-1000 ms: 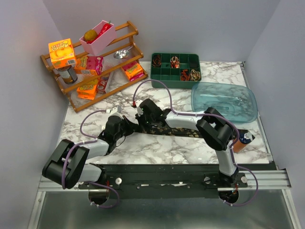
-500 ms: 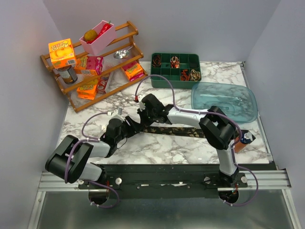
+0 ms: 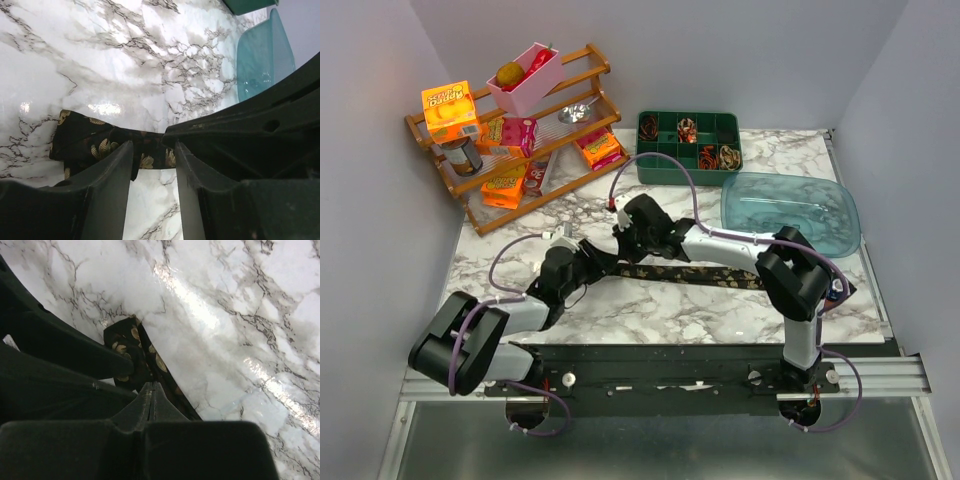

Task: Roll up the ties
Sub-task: Roll the tie at the center of the board.

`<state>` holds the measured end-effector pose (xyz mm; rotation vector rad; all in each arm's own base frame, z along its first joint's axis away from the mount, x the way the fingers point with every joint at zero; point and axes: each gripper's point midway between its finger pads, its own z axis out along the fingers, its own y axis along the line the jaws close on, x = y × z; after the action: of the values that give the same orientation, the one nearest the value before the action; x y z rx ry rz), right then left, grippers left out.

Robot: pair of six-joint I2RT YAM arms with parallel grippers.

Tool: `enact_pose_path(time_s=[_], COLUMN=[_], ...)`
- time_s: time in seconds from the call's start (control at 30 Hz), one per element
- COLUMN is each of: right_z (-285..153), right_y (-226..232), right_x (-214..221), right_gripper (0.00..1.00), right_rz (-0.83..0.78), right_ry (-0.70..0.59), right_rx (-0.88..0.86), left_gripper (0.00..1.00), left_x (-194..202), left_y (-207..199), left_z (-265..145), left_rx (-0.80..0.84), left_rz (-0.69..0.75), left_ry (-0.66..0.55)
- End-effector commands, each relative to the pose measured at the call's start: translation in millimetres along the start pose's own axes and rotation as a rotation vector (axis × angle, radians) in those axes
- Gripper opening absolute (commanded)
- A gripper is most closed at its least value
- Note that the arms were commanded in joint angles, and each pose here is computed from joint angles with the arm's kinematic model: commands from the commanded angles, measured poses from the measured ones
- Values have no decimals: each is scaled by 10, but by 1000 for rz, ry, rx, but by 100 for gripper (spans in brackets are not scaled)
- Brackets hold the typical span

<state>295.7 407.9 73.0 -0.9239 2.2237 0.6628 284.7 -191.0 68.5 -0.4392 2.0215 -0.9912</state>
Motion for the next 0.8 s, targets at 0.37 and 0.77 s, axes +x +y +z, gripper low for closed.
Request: enact_pose_path(time_s=[0.37,0.77], right_z=[-176,-118], right_y=[140,264], right_x=[77,-10], right_gripper=[1,1], right_rz=[-19,-16], right_ry=[-2,-20], right_rx=[-70,-139], left_gripper=[10,34], left_x=[-8,-346], left_y=[85,-52], left_z=[153,69], left_rx=[-38,-19], left_rz=[-20,29], left_ry=[-7,-72])
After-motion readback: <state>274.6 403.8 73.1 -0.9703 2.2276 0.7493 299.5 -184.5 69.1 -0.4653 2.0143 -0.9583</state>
